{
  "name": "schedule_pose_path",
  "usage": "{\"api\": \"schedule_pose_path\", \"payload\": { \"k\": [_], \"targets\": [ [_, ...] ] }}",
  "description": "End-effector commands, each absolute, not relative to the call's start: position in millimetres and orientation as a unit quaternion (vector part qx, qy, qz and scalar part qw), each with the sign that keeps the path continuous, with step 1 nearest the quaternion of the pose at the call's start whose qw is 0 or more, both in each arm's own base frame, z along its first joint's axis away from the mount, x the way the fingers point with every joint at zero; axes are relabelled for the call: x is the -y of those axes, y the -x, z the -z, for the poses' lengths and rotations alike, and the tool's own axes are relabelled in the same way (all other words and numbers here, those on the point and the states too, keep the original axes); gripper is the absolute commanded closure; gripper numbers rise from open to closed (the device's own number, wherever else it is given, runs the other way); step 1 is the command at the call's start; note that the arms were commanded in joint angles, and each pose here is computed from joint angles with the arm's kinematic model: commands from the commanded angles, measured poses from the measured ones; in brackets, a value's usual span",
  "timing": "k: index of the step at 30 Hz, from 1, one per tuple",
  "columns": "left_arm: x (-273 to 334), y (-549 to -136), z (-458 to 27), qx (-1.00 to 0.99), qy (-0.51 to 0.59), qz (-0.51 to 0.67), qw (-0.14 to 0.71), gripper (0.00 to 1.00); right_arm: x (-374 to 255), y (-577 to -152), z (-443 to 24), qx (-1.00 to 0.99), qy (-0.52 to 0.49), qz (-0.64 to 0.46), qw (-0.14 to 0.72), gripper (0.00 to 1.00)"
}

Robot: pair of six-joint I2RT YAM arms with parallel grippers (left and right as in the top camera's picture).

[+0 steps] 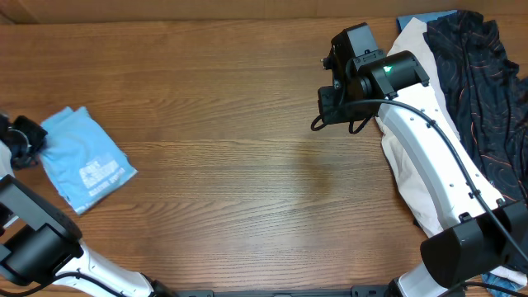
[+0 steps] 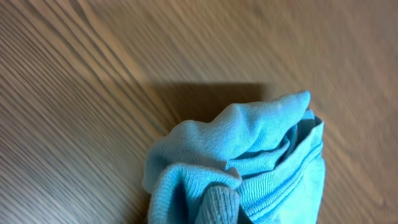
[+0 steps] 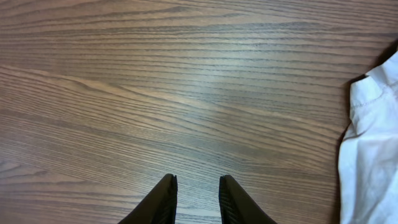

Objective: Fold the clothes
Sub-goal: 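Drag the blue bundle to the table's left edge with the left gripper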

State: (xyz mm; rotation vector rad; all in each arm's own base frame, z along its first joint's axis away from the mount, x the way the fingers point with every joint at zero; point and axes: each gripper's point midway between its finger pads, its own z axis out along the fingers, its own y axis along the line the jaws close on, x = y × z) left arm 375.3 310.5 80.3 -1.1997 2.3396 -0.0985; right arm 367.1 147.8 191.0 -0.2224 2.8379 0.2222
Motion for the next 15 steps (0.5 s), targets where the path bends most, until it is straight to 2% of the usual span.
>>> {"api": "schedule_pose_path", "payload": {
  "k": [1,9,12,15],
  "targets": [
    [-322,-394,-119,-0.852,0.422,0.032,0.308,0.92,-148,-370,-198,-0.982,0.078,-0.078,0.155,0.73],
    [-338,-432,-189,-0.859,0.332,-0.019,0.389,0.96,-147,-369,-198,-0.983,0.07,-0.078,0.151,0.73],
    [-336,-450,-205,-0.87,0.281,-0.033,0.404,0.96,-147,-368,-197,-0.983,0.068,-0.078,0.149,0.73],
    [-327,-468,-203,-0.882,0.236,-0.042,0.405,0.92,-147,-367,-197,-0.984,0.068,-0.077,0.148,0.73]
  ]
}}
